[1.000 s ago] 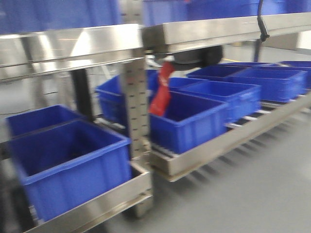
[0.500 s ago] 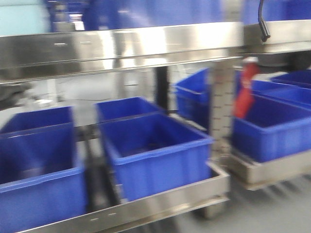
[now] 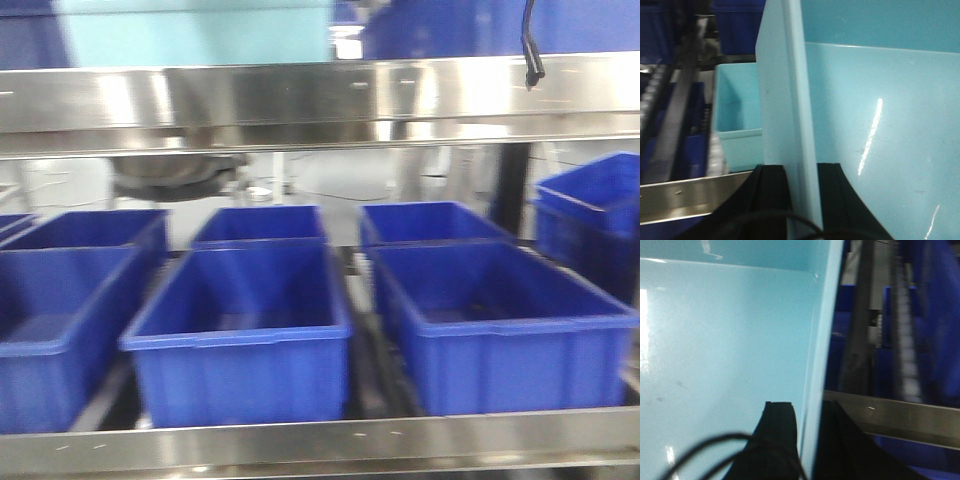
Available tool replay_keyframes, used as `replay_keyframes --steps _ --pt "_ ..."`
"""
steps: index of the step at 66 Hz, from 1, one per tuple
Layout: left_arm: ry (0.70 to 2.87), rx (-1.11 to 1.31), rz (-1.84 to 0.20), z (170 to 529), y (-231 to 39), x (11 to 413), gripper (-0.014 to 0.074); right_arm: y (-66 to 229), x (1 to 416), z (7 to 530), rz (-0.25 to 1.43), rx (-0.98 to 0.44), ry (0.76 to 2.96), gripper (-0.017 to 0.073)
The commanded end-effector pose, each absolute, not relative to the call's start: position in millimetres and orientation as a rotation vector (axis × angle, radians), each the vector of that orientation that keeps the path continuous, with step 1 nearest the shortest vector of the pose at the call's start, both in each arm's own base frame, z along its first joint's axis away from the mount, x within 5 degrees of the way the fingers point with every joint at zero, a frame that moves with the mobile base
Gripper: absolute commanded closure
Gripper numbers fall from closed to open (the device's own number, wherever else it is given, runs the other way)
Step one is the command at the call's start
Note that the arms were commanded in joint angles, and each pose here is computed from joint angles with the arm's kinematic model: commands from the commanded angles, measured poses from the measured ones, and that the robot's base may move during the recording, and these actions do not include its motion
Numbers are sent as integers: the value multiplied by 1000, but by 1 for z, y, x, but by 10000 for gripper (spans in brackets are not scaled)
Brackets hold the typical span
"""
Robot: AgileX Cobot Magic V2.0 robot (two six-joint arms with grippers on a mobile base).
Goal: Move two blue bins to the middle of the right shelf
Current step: 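Hold the teal bin with both grippers while turning toward the other shelf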
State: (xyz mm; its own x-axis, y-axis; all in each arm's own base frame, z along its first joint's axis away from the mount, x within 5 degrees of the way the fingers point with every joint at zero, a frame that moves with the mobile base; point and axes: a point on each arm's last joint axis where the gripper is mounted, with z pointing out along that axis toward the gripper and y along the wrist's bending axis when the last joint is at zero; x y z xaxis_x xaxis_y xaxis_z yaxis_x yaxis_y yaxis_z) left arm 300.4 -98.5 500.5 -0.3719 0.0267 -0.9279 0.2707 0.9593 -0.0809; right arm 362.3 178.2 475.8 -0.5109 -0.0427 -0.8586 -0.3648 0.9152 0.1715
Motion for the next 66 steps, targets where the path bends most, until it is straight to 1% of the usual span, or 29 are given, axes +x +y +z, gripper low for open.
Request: replay_keyframes --steps 1,66 --pt "1847 190 -406 516 -107 293 704 185 361 481 465 -307 2031 712" --pt "1847 190 -406 516 -107 293 704 185 361 481 465 -307 2031 712"
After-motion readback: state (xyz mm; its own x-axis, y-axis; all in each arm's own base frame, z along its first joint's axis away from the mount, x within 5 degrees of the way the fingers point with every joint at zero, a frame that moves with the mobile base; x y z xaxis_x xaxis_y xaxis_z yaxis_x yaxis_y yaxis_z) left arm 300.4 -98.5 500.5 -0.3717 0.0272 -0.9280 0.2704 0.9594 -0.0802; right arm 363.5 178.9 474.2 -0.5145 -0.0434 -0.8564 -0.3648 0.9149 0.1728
